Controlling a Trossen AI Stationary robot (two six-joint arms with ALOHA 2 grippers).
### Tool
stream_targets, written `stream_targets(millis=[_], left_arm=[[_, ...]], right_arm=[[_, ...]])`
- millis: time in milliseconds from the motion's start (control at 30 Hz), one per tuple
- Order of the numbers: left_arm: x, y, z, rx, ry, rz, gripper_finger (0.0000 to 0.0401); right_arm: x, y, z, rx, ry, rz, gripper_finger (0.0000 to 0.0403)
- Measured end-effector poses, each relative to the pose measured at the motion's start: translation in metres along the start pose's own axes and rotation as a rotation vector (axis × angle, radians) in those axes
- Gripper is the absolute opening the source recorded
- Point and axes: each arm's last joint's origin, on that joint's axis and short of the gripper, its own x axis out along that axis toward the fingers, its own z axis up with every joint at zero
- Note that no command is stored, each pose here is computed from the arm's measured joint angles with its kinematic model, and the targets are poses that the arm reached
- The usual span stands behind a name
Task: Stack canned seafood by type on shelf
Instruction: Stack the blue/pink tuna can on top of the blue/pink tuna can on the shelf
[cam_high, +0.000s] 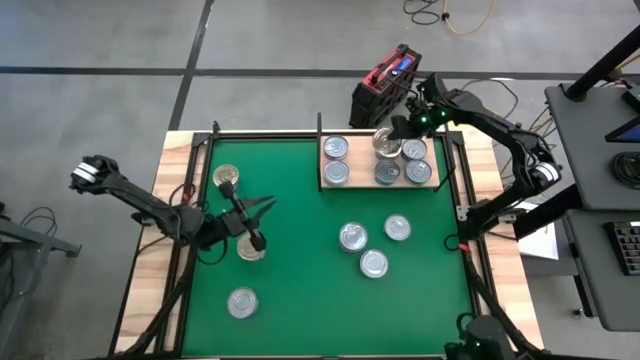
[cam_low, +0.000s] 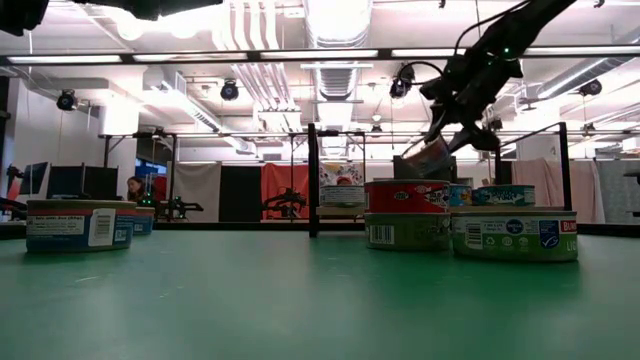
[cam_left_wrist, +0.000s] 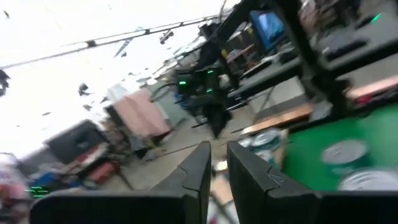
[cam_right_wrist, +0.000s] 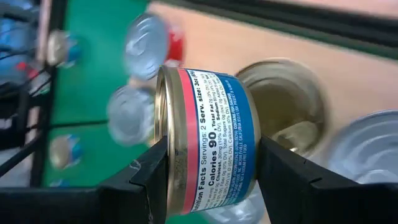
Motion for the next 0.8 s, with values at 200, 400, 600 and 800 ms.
stream_targets(millis=[200, 400, 600, 800], left_arm=[[-0.006, 0.014, 0.008, 0.060, -0.058, -0.060, 0.0036], [-0.013, 0.015, 0.003, -0.009, -0.053, -0.281, 0.0036], [-0.014, 0.015, 0.005, -0.118, -0.034, -0.355, 0.0036], [-0.013, 0.015, 0.006, -0.047, -0.041, -0.346, 0.0036]], right_arm=[[-0.003, 0.001, -0.001, -0.017, 0.004, 0.029, 0.0185], [-0.004, -0.001, 0.000, -0.012, -0.003, 0.020, 0.0185], [-0.003, -0.003, -0.001, 0.011, -0.008, -0.027, 0.0185], [-0.003, -0.003, -0.001, 0.009, -0.011, -0.026, 0.0185]])
